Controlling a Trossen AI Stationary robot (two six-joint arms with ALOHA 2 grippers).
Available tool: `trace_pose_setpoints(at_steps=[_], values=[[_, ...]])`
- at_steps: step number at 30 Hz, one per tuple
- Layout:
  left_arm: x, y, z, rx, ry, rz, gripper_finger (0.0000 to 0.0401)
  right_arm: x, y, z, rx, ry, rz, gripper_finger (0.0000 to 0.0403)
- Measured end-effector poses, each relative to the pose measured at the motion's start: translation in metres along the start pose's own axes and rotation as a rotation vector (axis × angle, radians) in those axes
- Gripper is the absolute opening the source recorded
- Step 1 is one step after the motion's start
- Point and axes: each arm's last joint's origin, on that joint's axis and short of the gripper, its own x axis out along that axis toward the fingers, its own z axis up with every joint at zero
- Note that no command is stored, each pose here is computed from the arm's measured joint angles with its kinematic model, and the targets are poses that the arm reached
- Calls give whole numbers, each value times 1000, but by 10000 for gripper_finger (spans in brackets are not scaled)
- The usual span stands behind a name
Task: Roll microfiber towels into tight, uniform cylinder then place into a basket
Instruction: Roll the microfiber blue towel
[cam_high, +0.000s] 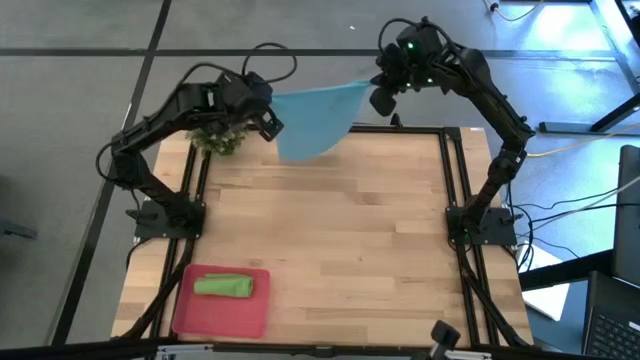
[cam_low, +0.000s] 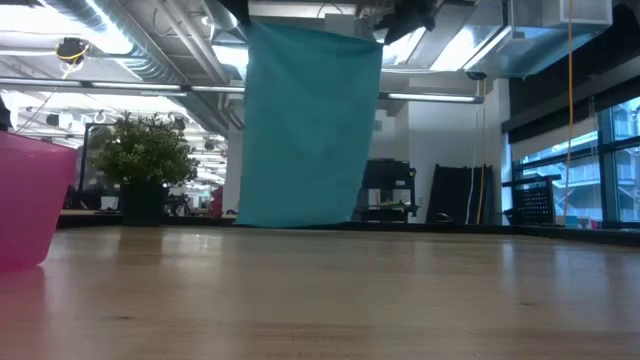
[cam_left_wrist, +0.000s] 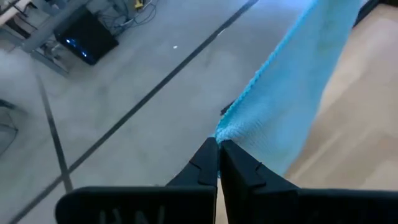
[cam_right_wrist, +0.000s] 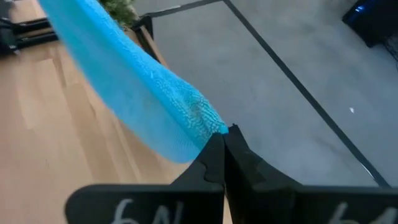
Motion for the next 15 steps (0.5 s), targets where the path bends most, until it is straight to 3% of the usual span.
trace_pose_setpoints(at_steps=[10, 15], values=[[23, 5, 4, 45, 23, 45, 0, 19, -8, -6, 18, 21, -29, 0], [31, 6, 14, 69, -29, 69, 0, 28, -19, -6, 11, -11, -63, 0]])
